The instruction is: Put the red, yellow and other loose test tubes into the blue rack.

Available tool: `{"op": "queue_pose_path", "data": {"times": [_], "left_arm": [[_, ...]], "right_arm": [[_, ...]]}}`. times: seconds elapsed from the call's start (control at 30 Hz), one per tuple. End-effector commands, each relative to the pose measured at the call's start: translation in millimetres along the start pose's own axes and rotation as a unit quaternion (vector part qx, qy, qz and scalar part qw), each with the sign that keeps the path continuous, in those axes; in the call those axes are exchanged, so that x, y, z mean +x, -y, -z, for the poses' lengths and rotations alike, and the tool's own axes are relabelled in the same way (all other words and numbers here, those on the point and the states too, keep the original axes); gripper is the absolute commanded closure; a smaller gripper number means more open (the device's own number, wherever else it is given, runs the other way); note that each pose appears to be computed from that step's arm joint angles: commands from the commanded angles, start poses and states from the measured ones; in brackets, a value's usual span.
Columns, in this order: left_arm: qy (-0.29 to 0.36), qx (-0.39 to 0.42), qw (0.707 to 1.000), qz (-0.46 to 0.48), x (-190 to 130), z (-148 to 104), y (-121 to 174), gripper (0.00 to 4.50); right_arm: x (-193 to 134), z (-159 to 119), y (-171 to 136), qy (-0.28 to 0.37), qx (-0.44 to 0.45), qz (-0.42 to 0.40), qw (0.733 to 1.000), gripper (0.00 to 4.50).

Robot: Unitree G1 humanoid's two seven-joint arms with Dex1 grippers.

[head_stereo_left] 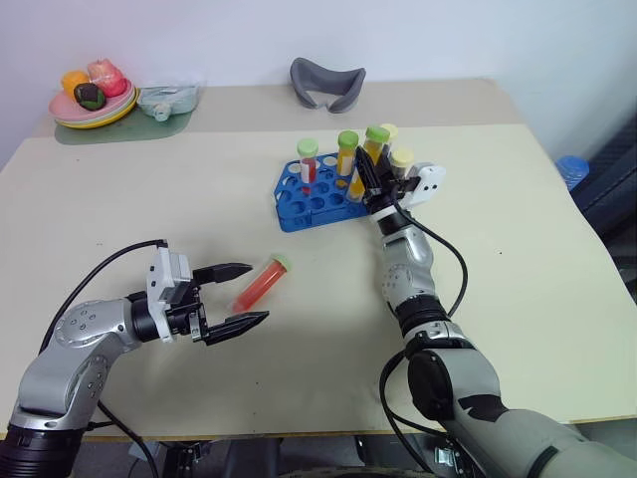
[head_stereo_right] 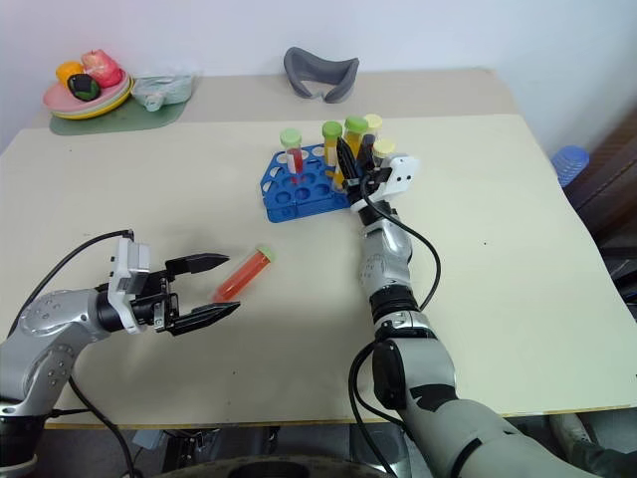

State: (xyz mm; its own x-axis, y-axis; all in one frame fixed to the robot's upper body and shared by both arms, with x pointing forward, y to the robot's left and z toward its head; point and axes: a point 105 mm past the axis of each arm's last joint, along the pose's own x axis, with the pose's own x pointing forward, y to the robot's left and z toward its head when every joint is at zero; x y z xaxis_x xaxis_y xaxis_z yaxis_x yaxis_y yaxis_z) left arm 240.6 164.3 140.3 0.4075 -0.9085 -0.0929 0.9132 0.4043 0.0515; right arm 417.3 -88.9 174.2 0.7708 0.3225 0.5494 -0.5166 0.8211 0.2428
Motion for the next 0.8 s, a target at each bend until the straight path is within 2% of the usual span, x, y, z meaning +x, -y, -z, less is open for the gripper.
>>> {"op": "queue_pose_path", "data": {"times": [0.03, 0.43, 0.8], "left_arm": [[0.014, 0.022, 1.000, 0.000, -3, -10, 2, 0.00], [0.023, 0.016, 1.000, -0.007, 1, -19, 10, 0.00], [0.029, 0.007, 0.999, -0.014, 4, -21, 12, 0.00]], "right_arm": [[9, -13, 0, 0.026, -0.016, -0.004, 1.000, 3.36], [6, -1, 6, 0.003, -0.027, 0.009, 1.000, 3.36], [13, 7, -10, -0.005, -0.005, -0.013, 1.000, 3.36]]}}
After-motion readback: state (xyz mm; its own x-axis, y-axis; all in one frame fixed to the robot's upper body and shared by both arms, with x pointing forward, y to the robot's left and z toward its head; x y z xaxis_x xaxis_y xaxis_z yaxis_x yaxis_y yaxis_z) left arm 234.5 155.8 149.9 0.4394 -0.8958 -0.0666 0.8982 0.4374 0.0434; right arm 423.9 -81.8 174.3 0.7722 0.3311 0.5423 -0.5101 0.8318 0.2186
